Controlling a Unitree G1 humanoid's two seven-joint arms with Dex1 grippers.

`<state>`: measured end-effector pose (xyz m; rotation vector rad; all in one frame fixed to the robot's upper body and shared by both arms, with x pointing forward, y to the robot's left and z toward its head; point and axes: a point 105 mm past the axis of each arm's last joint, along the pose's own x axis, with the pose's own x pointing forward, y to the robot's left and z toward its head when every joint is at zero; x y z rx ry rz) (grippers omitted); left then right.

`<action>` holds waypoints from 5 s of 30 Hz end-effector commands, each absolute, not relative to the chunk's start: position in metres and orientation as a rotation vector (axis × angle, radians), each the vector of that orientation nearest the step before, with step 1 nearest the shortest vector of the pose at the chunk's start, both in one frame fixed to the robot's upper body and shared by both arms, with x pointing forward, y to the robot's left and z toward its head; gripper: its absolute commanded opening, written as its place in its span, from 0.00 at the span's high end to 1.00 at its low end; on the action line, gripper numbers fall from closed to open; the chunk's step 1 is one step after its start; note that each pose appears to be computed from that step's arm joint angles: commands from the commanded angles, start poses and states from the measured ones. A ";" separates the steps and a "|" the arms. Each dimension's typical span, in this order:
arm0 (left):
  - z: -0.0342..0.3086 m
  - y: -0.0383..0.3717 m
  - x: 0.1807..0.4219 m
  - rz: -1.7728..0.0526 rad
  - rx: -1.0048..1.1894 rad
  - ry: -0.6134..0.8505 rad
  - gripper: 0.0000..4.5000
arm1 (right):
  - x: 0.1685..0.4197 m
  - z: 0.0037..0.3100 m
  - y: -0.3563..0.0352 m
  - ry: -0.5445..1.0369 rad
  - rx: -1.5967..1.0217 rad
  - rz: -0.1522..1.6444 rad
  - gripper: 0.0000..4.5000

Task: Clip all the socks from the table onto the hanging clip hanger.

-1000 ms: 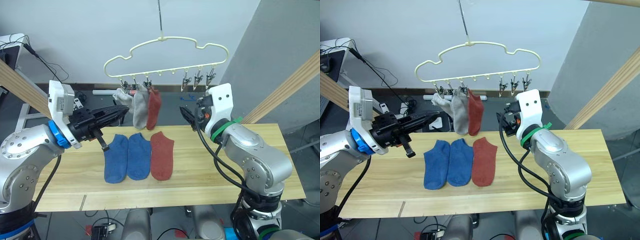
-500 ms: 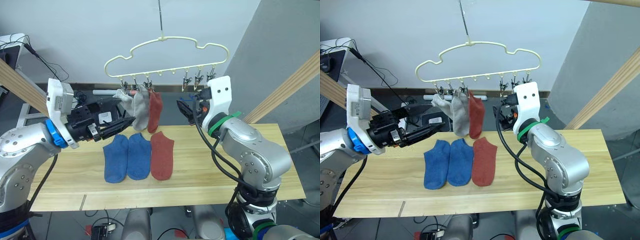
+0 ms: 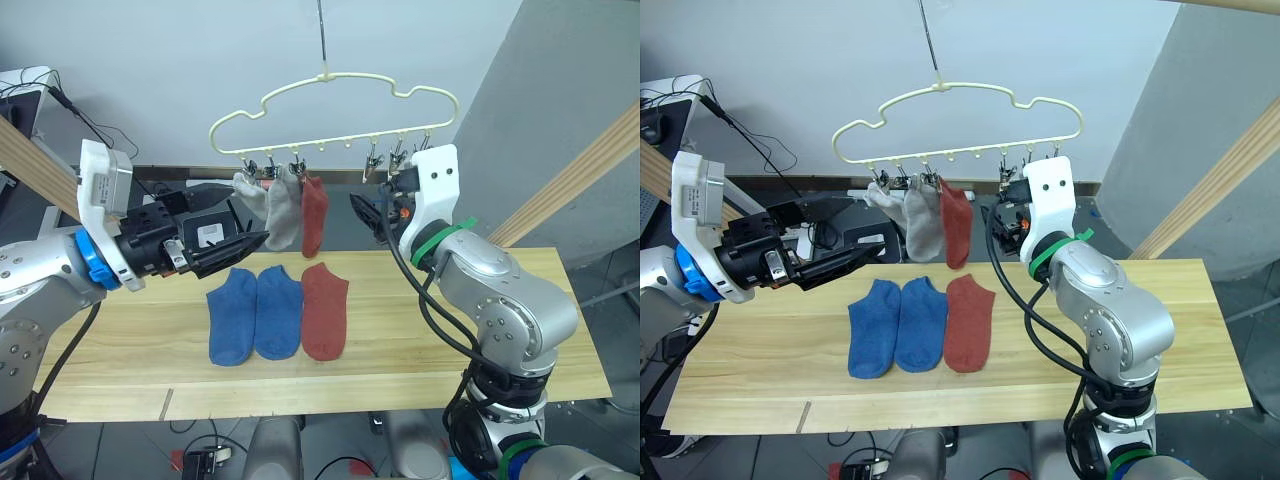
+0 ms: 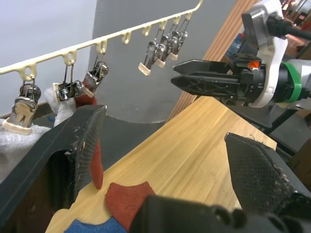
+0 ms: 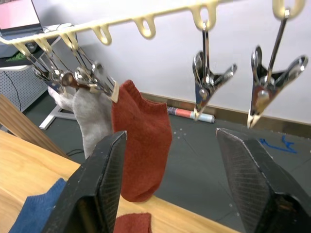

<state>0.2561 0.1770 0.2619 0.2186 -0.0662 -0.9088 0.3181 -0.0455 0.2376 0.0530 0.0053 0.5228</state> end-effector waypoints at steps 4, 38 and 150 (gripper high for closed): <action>0.273 0.174 0.249 -0.917 0.275 -0.104 0.00 | 0.321 0.252 -0.041 -0.045 0.052 0.525 0.32; 0.273 0.168 0.248 -0.873 0.287 -0.114 0.00 | 0.344 0.243 -0.047 0.011 0.006 0.450 0.50; 0.040 0.098 0.356 -0.686 0.504 0.437 0.00 | 0.362 0.293 -0.013 -0.102 0.117 0.420 1.00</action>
